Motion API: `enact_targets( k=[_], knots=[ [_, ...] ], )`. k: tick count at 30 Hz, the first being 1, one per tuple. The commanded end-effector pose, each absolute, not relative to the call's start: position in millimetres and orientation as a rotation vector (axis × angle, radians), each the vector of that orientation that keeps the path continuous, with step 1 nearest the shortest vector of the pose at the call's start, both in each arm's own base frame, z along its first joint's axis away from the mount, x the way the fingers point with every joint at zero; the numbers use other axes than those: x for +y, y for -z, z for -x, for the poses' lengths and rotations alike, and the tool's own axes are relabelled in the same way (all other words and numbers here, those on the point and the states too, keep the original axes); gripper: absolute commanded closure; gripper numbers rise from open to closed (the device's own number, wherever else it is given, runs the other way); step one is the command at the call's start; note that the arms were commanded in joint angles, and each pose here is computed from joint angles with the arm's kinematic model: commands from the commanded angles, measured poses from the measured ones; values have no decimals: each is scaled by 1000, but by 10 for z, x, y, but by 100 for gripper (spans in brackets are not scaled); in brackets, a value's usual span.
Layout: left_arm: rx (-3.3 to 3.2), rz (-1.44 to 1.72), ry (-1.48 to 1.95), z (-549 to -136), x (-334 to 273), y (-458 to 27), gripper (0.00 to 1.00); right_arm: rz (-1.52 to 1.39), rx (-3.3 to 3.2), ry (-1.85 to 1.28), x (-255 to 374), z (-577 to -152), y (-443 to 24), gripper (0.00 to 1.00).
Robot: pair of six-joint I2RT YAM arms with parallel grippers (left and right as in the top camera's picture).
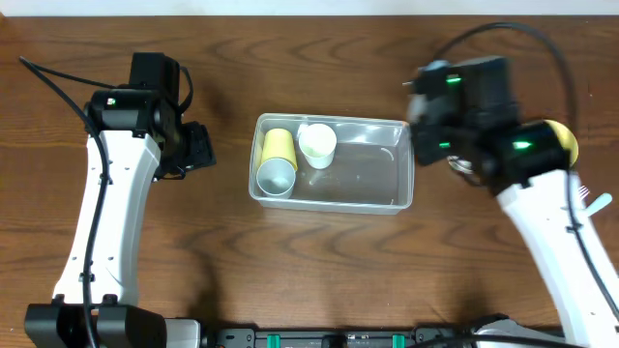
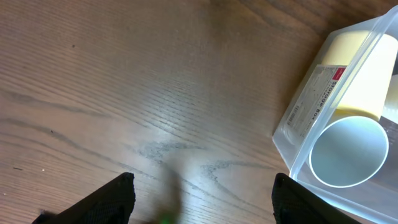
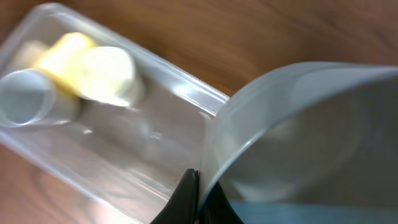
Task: Pack container
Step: 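Carry grey bowl with right gripper into the container and lower it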
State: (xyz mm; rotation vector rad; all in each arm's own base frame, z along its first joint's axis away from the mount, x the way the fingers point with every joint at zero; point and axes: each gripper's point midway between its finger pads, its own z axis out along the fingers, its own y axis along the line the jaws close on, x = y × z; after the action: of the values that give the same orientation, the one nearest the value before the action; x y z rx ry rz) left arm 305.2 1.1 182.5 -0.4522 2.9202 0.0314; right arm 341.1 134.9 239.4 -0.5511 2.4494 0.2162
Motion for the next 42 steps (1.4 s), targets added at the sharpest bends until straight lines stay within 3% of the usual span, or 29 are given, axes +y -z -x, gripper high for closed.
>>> enact_targets(
  k=[1, 19, 29, 30, 31, 32, 42],
  knots=[
    [2931, 452, -25, -3039, 17, -1803, 29, 740, 2427, -261, 1785, -3354, -2247, 99],
    [2930, 452, -24, -3041, 17, -1805, 29, 736, 2803, -236, 2029, -3422, -923, 99],
    [2931, 452, -24, -3040, 17, -1803, 29, 770, 2772, -145, 1963, -3536, -860, 94],
    [2931, 452, -25, -3039, 17, -1803, 29, 773, 2771, -139, 1956, -3538, -860, 88],
    [2931, 452, -24, -3040, 17, -1803, 29, 773, 2773, -133, 1947, -3536, -858, 75],
    [2931, 452, -24, -3039, 17, -1804, 29, 774, 2774, -133, 1946, -3532, -857, 73],
    [2930, 452, -24, -3040, 17, -1804, 29, 774, 2776, -132, 1944, -3528, -855, 72]
  ],
)
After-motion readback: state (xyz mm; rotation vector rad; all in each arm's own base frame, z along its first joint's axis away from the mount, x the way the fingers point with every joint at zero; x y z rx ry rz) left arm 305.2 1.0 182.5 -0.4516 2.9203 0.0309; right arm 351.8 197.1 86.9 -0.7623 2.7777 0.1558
